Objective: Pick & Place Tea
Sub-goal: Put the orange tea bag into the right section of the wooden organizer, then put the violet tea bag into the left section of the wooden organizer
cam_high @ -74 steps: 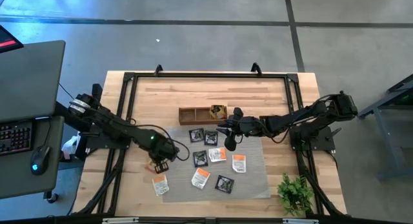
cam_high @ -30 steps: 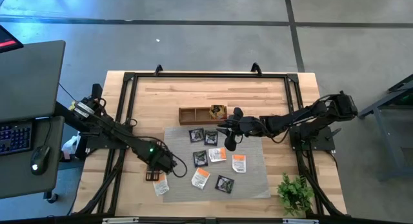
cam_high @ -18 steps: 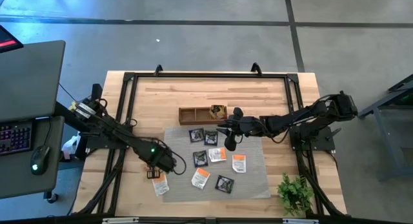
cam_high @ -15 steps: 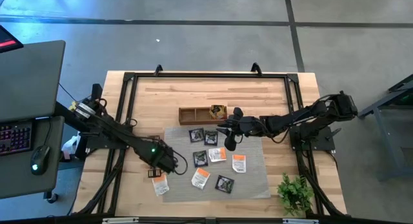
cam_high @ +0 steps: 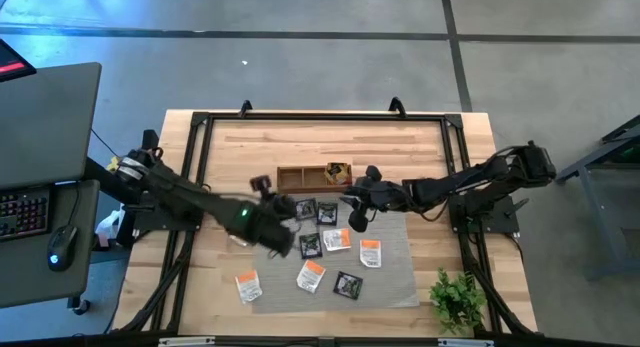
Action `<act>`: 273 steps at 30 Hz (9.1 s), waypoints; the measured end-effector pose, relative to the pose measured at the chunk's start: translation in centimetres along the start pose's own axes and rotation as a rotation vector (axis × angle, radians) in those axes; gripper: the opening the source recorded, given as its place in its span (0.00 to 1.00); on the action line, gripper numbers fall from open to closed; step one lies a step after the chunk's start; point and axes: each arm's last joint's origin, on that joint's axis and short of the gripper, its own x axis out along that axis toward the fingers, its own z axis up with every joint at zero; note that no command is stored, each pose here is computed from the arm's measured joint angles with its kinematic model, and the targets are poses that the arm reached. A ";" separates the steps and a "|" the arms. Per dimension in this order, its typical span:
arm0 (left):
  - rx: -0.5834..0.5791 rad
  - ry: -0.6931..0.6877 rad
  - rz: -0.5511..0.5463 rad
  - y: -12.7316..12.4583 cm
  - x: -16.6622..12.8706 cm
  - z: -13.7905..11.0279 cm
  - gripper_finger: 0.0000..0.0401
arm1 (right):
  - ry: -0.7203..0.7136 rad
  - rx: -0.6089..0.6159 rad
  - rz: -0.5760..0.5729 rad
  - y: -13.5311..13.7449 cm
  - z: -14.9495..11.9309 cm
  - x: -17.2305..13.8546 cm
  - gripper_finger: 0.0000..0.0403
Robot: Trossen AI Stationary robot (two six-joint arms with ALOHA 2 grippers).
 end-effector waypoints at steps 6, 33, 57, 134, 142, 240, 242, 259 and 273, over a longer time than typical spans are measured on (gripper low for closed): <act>-0.131 -0.143 -0.040 2.0 4.2 4.0 0.01 | 0.072 0.000 -0.267 -1.2 -1.2 -0.5 0.20; -0.020 -0.215 0.011 0.7 18.4 6.0 0.01 | 0.291 0.107 -0.545 -3.7 -2.9 -4.7 0.20; 0.044 -0.191 0.002 0.9 18.4 5.8 0.34 | 0.238 0.104 -0.467 -3.1 -2.2 -4.2 0.20; -0.345 -0.119 -0.384 8.4 4.0 -12.6 0.09 | 0.354 -0.143 -0.037 -0.2 -5.2 10.0 0.34; -0.343 -0.119 -0.383 8.4 4.0 -12.6 0.09 | 0.401 -0.142 0.002 -0.1 -5.5 9.9 0.11; -0.333 -0.167 -0.278 8.7 4.0 -12.3 0.09 | -0.068 -0.682 -0.413 1.3 5.4 20.1 0.01; -0.332 -0.166 -0.279 8.7 4.0 -12.3 0.09 | -0.047 -0.691 -0.408 1.1 5.3 20.3 0.01; -0.330 -0.163 -0.284 8.7 4.0 -12.3 0.09 | -0.053 -0.683 -0.374 1.0 5.9 20.1 0.29; -0.332 -0.166 -0.325 8.6 3.9 -12.3 0.09 | -0.052 -0.642 -0.244 8.0 11.0 9.6 0.31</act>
